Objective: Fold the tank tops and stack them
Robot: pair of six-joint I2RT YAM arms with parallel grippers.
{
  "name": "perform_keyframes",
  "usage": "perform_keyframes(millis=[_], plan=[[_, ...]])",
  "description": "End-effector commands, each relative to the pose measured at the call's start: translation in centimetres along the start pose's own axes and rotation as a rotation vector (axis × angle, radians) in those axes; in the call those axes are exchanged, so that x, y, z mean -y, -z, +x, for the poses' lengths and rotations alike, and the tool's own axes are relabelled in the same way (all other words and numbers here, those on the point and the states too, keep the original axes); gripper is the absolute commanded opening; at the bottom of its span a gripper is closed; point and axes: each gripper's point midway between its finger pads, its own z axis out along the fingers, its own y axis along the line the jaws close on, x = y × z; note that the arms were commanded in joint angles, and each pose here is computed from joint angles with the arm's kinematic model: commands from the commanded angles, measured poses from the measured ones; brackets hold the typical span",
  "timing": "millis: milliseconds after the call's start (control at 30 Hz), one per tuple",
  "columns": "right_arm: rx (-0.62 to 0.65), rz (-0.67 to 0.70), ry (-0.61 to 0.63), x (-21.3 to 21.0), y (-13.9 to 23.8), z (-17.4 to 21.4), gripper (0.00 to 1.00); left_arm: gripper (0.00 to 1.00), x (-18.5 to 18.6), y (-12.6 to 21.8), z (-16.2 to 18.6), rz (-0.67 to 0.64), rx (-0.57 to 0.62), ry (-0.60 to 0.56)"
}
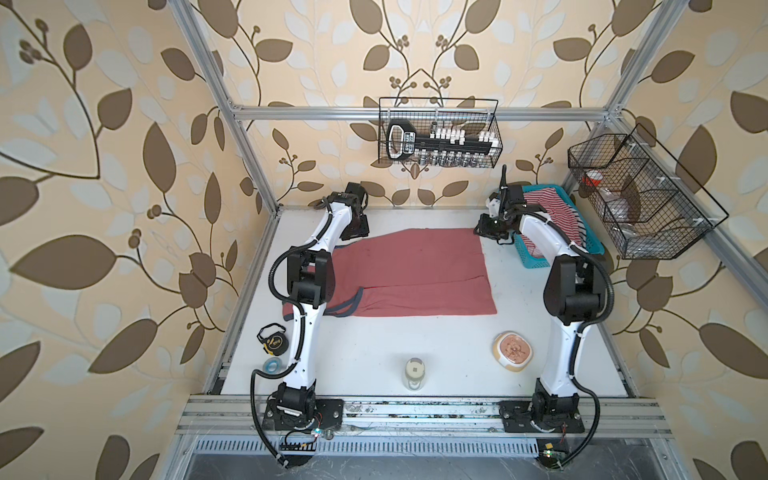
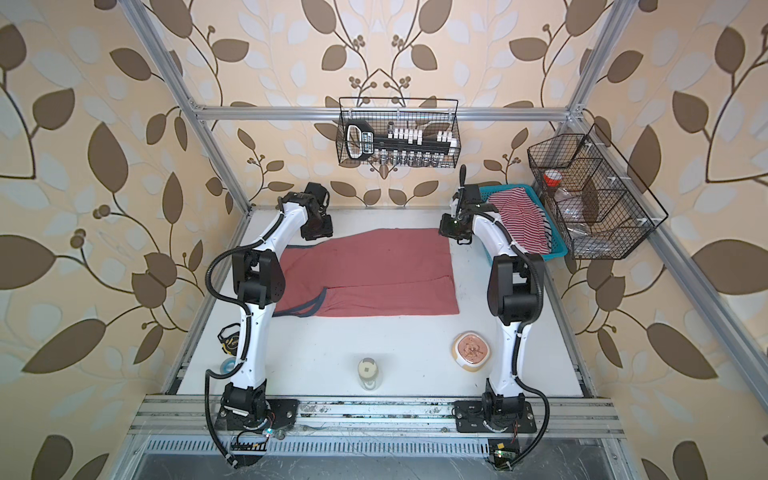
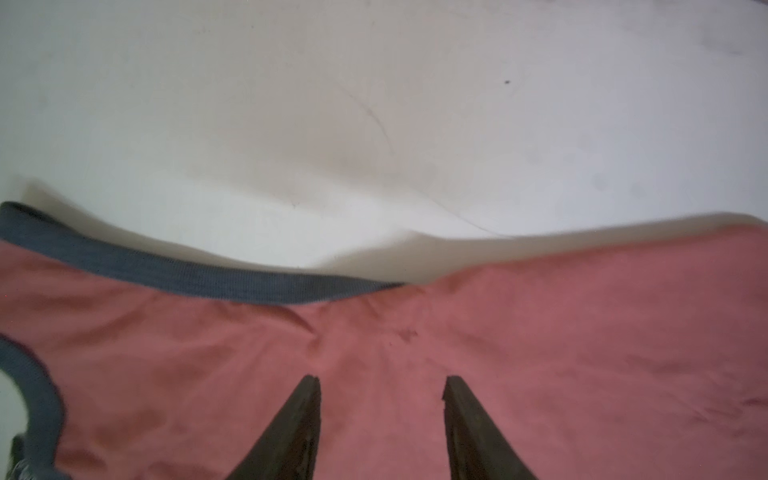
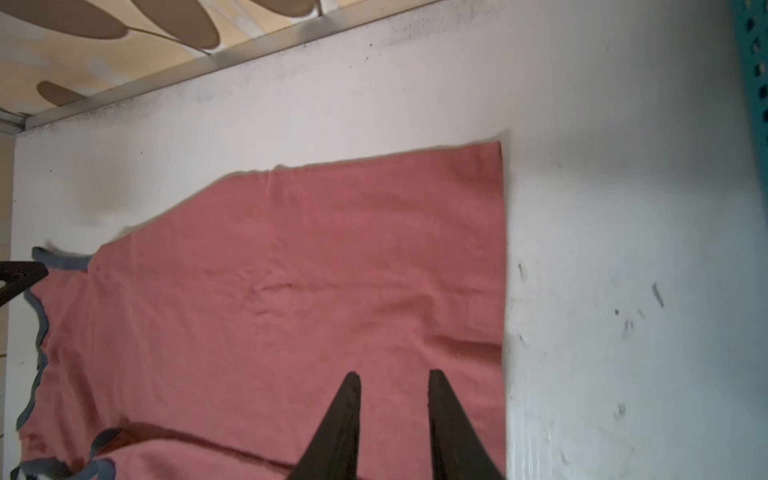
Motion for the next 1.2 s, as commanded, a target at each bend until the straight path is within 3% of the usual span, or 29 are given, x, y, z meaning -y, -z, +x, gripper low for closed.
perform_keyframes(millis=[0,267,700,1000,1167], plan=[[-0.013,0.021,-0.026,1.0,-1.9,-1.0,0.30,0.52,1.5,0.9,-2.7,0.085,0.086,0.008],[0.013,0.117,-0.058,3.2,-5.0,-3.3,0.35,0.54,2.7,-1.8,-4.0,0.203,0.096,0.065],[0.025,0.132,-0.115,5.0,-8.2,-4.0,0.39,0.52,2.7,-4.1,-0.5,0.217,-0.030,0.061],[0.013,0.118,-0.149,5.4,-10.6,-3.4,0.40,0.48,2.6,-4.3,1.0,0.223,-0.071,0.060],[0.043,0.111,-0.163,5.6,-11.1,-4.0,0.41,0.39,2.6,-4.5,1.2,0.230,-0.080,0.063]])
